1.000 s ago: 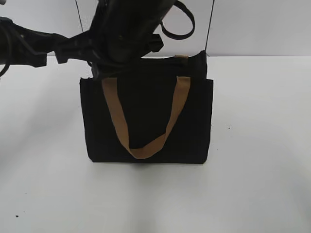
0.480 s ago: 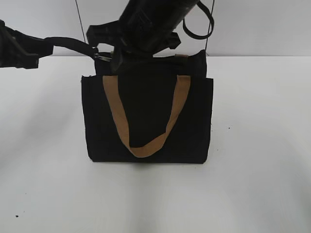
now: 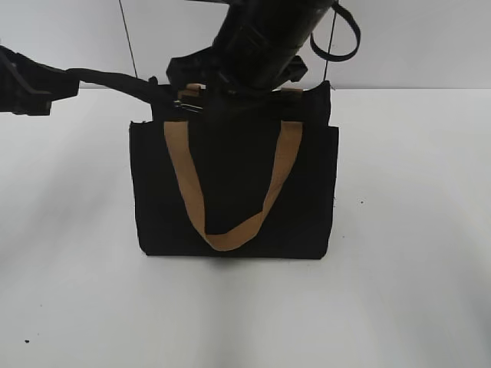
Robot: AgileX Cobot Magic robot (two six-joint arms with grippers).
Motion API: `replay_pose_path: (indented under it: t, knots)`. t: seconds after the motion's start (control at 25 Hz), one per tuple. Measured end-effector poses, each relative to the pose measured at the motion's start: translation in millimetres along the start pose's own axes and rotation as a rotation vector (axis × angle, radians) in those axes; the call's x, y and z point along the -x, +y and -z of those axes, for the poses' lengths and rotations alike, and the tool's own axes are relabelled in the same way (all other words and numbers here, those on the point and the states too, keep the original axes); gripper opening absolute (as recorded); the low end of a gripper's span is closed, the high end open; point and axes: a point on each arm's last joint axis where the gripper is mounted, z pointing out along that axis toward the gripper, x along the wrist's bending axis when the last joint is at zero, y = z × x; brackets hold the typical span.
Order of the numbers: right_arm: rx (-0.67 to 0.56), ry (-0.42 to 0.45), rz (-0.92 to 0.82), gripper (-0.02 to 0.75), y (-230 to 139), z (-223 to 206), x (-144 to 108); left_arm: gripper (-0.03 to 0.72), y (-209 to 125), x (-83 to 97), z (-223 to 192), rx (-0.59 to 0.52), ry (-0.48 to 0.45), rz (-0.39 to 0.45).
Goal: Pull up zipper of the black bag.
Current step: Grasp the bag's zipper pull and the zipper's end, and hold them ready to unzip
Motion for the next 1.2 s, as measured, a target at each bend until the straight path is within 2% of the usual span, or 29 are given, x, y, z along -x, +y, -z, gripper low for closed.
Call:
replay_pose_path:
  t: [0.12,0.28,0.44,0.6,0.88,1.08,1.2]
  knots:
    - [-0.006,-0.008,-0.015,-0.013,0,14,12,0.032,0,2.0,0,0.000,-0.019,-0.002]
    - [-0.052,-0.067,0.005,-0.013,-6,34,30,0.032,0,-0.8,0,-0.005,0.007,0.002]
    - [-0.103,-0.078,0.031,-0.013,-11,37,37,0.032,0,0.0,0,-0.003,0.000,0.007]
    - [-0.132,-0.144,0.055,-0.013,-13,40,48,0.032,0,-0.7,0,-0.005,0.008,0.024]
    - [-0.146,-0.245,0.108,-0.013,-14,46,56,0.032,-1,-0.9,0,-0.010,0.009,0.022]
    - [-0.124,-0.295,0.133,-0.013,-15,60,58,0.032,-2,-0.6,0,-0.018,0.005,0.006]
    - [-0.111,-0.297,0.118,-0.013,-15,67,61,0.032,-2,0.7,0,-0.018,-0.007,0.002]
